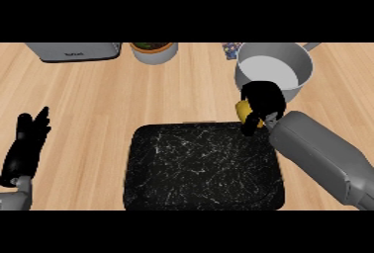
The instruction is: Pick the lemon from the tray and place it in the pot
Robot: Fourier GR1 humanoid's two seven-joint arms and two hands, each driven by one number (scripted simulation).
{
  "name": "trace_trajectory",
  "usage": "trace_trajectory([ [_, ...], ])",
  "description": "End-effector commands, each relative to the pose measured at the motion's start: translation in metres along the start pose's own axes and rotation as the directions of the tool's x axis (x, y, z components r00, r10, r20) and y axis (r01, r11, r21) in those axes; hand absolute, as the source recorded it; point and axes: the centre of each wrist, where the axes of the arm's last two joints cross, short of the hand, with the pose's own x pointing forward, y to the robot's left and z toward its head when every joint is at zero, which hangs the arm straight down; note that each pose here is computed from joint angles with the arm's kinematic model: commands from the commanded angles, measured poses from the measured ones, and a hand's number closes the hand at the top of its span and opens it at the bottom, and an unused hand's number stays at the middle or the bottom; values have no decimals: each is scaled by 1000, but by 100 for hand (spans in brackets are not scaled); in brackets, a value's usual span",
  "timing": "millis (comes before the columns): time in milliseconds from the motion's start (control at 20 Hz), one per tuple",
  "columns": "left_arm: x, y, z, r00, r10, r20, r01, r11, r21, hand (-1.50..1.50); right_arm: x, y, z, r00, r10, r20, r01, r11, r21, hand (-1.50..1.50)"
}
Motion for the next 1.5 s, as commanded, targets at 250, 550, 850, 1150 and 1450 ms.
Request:
trace_trajectory([
  [250,-7,10,1,1000,22,-19,-21,999,44,0,-168,-101,8,982,21,190,41,946,-320,150],
  [550,-9,9,4,1000,22,-13,-21,999,37,0,-217,-158,30,881,-89,464,344,794,-501,150],
  [850,-7,14,8,1000,1,7,-1,1000,12,0,-292,-205,70,738,-104,666,560,645,-520,150],
  [1150,9,-16,3,998,-8,61,11,999,-40,0,-364,-225,111,649,-132,750,616,669,-416,150],
  [1450,8,-13,4,998,-35,53,38,997,-68,0,-356,-228,93,660,-184,728,569,755,-325,150],
])
